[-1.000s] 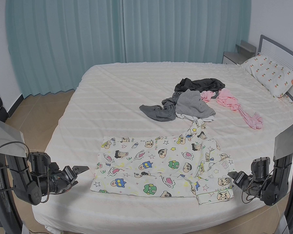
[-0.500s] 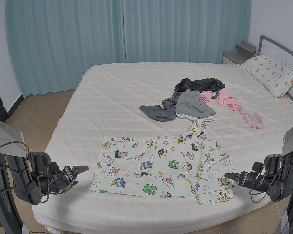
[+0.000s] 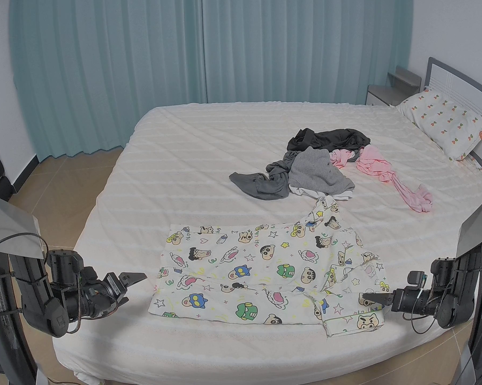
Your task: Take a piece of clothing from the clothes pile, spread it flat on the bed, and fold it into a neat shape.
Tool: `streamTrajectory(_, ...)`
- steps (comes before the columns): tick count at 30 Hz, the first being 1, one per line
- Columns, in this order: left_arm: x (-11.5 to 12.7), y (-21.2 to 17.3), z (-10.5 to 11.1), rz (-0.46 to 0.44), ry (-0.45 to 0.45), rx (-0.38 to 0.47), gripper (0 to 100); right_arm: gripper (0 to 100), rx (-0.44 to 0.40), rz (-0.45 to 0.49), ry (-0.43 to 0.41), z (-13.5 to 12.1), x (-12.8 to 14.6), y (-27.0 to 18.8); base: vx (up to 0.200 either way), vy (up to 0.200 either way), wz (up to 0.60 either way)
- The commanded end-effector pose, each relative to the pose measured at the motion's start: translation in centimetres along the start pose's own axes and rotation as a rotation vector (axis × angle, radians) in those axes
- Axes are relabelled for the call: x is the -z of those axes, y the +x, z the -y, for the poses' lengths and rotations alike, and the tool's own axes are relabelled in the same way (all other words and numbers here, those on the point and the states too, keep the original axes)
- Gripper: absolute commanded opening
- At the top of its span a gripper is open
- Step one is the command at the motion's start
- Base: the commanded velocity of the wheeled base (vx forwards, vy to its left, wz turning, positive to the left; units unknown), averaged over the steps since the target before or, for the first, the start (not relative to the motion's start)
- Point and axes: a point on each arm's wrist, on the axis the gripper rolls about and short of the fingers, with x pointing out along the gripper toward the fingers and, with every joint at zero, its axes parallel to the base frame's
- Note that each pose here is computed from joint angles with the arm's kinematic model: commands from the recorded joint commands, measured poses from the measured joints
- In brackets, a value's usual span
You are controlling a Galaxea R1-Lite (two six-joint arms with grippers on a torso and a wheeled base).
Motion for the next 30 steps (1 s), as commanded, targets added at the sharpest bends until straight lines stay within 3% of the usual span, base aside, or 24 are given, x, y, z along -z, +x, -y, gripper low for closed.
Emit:
streamTrajectory(1, 0.0, 0.0, 0.0, 0.000, -0.001, -0.001, 100, 100, -0.014, 0.023, -0.021, 0.7, -0.5, 0.1, 0.000, 0.000, 0.00)
streamTrajectory(11, 0.0, 0.0, 0.0, 0.000, -0.001, -0.001, 100, 100, -0.040, 0.003, -0.039, 0.9, -0.2, 1.5, 0.000, 0.000, 0.00)
streamTrajectory(12, 0.0, 0.0, -0.1, 0.000, -0.001, -0.003, 100, 0, -0.045, -0.004, -0.040, 0.8, -0.2, 1.8, 0.000, 0.000, 0.00)
streamTrajectory(20, 0.1, 0.0, 0.0, -0.001, 0.000, -0.002, 100, 0, -0.063, -0.017, -0.060, 0.4, 0.0, 1.9, 0.000, 0.000, 0.00)
streamTrajectory(30, 0.1, 0.0, -0.1, -0.002, 0.000, -0.003, 100, 0, -0.086, 0.040, -0.103, -0.9, -1.9, 0.5, 0.000, 0.000, 0.00)
